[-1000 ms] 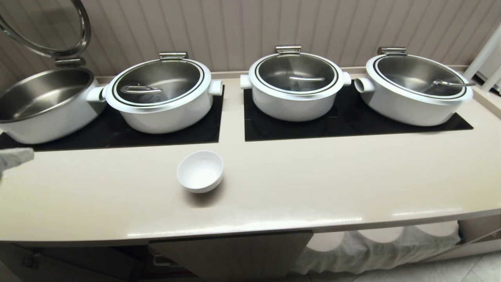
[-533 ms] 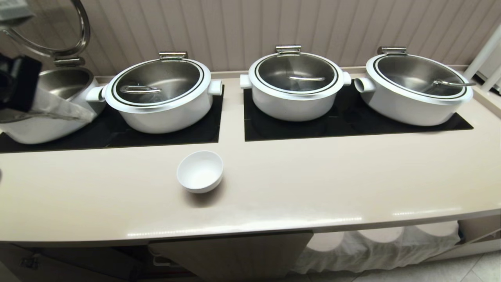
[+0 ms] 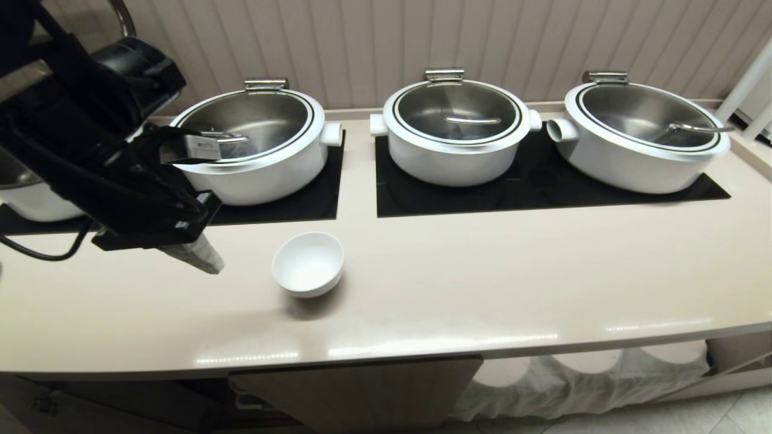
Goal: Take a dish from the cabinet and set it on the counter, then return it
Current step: Pick up the bowl from the table
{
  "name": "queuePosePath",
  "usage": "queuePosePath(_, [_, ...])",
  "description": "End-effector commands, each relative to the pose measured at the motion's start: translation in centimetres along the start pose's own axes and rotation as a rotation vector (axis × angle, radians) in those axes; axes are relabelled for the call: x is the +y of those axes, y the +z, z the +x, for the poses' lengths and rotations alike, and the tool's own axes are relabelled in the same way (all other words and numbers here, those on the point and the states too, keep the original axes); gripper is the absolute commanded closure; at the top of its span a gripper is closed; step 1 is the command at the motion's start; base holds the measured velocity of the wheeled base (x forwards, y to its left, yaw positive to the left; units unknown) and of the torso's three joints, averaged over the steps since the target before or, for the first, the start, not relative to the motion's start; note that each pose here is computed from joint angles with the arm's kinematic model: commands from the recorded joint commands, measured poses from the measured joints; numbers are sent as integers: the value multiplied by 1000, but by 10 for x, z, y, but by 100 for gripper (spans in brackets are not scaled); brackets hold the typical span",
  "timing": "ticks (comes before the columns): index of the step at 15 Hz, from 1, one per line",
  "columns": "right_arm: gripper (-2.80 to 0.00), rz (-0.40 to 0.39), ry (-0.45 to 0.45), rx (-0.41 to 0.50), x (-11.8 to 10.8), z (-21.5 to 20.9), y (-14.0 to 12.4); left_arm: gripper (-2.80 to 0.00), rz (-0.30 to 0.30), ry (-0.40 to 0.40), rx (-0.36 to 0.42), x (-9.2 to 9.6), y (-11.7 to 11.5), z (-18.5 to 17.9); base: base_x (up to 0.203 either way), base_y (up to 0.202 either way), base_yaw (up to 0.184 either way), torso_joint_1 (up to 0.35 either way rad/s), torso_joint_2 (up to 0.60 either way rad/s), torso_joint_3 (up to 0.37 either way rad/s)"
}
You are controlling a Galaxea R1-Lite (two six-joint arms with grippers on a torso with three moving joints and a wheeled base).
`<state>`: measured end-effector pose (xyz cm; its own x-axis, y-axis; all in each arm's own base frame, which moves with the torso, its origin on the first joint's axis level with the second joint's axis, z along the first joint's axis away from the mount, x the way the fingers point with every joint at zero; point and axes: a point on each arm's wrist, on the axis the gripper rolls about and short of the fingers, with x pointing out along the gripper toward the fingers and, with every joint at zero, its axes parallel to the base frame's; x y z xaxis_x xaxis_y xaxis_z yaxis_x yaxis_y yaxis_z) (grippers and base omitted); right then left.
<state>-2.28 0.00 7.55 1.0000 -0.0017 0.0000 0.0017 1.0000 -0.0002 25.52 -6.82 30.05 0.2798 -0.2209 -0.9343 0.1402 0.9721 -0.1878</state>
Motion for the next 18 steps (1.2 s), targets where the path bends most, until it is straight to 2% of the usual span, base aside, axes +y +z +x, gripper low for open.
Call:
queuePosePath(1, [0,0,0,0,0,0,0,0,-14,9,78,-2,13,26,0,0,0,0,0,0])
queuePosePath(3, [0,-1,0,0,0,0,0,0,-19,11,97,-2,16,34,0,0,0,0,0,0])
queuePosePath(4, [0,0,0,0,0,0,0,-280,-18,9,99,-3,18,36,0,0,0,0,0,0])
queuePosePath(10, [0,-1,0,0,0,0,0,-280,-42,4,91,-7,23,43,0,0,0,0,0,0])
queuePosePath(13, [0,0,0,0,0,0,0,-280,-60,-13,28,-9,36,54,0,0,0,0,0,0])
queuePosePath(16, [0,0,0,0,0,0,0,-280,-78,3,51,-8,43,70,0,0,0,0,0,0])
queuePosePath(18, [0,-1,0,0,0,0,0,-280,-80,48,68,-6,47,80,0,0,0,0,0,0])
